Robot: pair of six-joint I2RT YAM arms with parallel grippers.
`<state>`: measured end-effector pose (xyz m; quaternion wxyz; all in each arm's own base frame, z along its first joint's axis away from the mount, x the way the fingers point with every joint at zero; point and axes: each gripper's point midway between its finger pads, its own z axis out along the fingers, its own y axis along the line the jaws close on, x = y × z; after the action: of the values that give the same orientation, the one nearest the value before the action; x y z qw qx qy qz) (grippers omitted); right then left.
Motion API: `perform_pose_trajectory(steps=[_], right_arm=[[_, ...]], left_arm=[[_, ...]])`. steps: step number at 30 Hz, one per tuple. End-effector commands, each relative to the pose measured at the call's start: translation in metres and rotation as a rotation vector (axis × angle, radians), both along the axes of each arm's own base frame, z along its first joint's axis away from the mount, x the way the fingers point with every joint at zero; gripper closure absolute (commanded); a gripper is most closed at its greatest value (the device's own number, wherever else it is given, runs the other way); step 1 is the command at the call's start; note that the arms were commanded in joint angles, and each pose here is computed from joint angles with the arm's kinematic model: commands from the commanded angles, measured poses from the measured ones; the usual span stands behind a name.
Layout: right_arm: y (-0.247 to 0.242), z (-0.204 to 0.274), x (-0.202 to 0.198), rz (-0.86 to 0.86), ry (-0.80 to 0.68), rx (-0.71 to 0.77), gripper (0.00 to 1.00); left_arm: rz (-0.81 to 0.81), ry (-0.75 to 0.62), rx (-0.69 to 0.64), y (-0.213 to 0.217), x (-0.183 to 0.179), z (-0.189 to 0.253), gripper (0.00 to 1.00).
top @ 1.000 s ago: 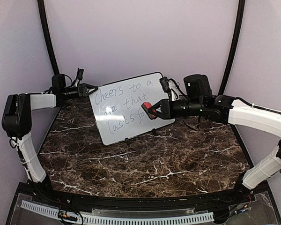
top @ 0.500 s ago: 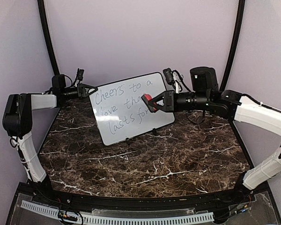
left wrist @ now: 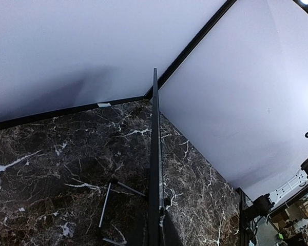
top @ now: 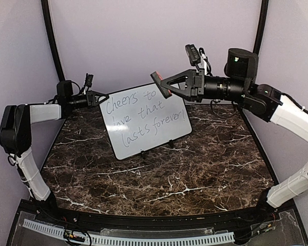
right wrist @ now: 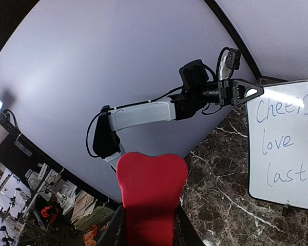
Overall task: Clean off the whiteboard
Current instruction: Erase the whiteboard at the center of the board.
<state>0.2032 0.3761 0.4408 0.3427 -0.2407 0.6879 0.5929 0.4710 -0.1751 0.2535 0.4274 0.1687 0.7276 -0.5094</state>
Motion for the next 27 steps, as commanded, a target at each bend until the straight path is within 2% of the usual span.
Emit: perform_pose_trajectory(steps=[1, 18, 24, 27], right_arm=[[-0.01, 0.043, -0.022, 0.061, -0.036, 0.136, 0.84], [0.004, 0.038, -0.03, 0.129, 0.007, 0.182, 0.84], [0.019, 0.024, -0.036, 0.134, -0.021, 0.118, 0.84], [0.024, -0.005, -0.023, 0.086, -0.054, 0.007, 0.84]], left_arm=[[0.062, -0.042, 0.027, -0.002, -0.011, 0.016, 1.0], [0.136, -0.074, 0.055, -0.011, -0.045, 0.04, 1.0], [0.138, -0.085, 0.053, -0.019, -0.061, 0.047, 1.0], [0.139, -0.069, 0.058, -0.023, -0.069, 0.039, 1.0]])
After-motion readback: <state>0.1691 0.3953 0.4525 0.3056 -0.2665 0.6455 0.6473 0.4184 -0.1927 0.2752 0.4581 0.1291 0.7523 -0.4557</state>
